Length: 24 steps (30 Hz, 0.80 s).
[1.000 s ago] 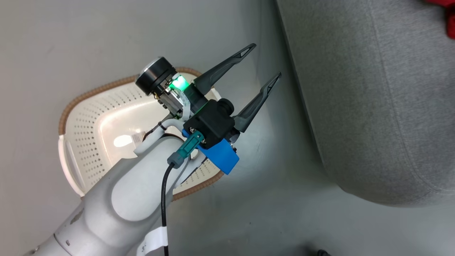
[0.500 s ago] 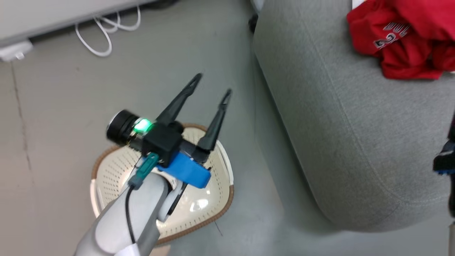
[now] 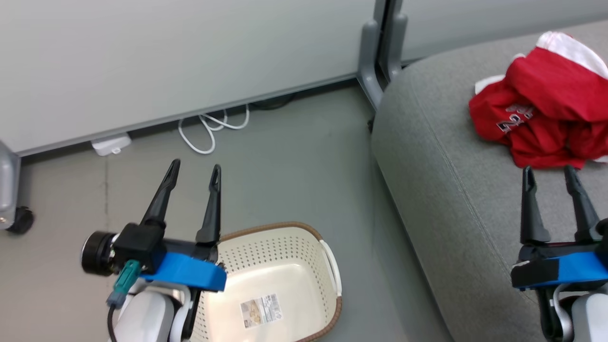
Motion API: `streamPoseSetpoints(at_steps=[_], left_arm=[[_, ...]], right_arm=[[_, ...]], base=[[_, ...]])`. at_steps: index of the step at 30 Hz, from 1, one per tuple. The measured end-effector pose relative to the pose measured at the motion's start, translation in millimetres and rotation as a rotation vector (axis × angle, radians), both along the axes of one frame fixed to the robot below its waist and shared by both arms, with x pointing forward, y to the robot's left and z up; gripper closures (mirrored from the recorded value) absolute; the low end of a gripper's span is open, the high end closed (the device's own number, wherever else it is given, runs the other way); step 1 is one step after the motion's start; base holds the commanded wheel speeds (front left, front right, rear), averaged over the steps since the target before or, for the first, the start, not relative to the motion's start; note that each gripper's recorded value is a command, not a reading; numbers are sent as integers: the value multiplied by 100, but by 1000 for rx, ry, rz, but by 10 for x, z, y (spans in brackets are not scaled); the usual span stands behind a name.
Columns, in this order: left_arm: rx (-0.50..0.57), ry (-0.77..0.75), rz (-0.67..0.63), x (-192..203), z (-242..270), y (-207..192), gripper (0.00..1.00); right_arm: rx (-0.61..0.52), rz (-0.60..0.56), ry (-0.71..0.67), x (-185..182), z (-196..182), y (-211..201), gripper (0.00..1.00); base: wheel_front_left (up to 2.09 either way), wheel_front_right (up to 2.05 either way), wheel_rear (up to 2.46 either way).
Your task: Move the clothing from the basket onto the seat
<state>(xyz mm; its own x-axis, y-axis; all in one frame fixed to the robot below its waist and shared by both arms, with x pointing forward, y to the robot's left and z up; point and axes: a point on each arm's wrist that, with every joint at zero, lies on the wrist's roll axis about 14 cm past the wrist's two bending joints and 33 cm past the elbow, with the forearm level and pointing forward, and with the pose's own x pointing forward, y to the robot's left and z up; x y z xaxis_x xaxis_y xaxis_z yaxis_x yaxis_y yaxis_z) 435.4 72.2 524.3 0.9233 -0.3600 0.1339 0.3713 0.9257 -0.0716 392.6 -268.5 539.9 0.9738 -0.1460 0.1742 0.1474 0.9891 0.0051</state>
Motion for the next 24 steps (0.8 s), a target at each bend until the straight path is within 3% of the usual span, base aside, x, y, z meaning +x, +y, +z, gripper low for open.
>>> streamPoseSetpoints(at_steps=[15, 24], left_arm=[[-18, -6, 237, -534, 41, 787, 0], [-20, -3, 291, -631, 19, 959, 0]], right_arm=[[52, 264, -4, -78, -17, 1007, 0], [70, 313, 24, -102, -110, 1194, 0]], base=[[0, 0, 0], [0, 0, 0]])
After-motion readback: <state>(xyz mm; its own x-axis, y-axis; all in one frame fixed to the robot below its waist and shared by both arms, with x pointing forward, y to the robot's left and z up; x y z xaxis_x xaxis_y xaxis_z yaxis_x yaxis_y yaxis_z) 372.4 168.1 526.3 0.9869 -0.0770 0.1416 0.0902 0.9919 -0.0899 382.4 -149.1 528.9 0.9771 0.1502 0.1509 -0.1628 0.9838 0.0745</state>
